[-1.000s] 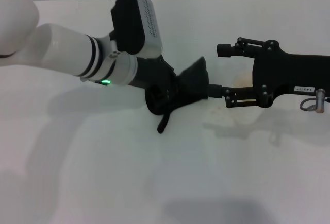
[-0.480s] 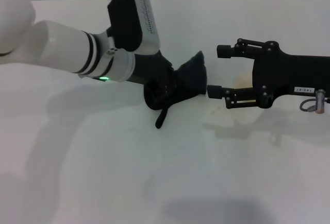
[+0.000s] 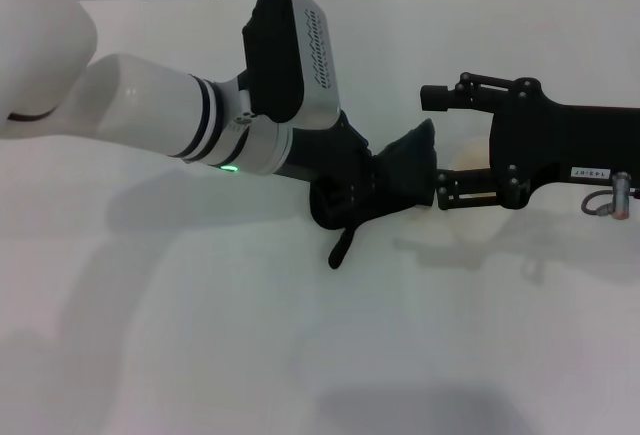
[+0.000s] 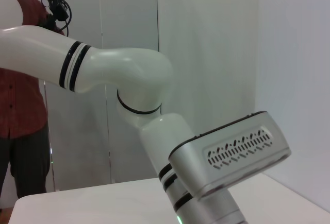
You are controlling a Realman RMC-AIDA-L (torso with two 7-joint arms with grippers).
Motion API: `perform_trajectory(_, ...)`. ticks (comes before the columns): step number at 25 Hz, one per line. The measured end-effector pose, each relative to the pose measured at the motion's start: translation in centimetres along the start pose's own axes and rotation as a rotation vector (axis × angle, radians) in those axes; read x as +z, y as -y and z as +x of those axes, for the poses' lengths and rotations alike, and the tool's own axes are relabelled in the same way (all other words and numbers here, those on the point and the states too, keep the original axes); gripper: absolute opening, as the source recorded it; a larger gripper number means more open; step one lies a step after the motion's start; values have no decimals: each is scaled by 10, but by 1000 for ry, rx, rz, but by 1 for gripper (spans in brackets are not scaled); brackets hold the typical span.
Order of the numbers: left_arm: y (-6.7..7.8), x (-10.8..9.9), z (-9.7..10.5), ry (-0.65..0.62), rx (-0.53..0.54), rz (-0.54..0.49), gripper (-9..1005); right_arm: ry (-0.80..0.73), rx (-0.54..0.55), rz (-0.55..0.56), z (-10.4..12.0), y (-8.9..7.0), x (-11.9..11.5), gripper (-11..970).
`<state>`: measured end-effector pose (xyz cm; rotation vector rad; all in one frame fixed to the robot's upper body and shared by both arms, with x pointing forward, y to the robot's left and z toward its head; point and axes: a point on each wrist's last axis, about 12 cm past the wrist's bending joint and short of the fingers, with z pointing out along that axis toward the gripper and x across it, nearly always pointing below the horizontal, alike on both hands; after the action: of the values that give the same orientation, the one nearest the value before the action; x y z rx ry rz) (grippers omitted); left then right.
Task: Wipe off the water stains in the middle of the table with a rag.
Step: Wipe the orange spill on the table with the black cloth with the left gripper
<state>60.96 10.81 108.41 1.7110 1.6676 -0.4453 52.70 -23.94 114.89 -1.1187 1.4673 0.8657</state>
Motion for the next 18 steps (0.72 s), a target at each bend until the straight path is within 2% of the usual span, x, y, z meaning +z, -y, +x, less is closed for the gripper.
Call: perform_trajectory(18, 10, 0, 9, -22, -24, 51, 82, 1, 0, -9, 0, -1, 0, 856)
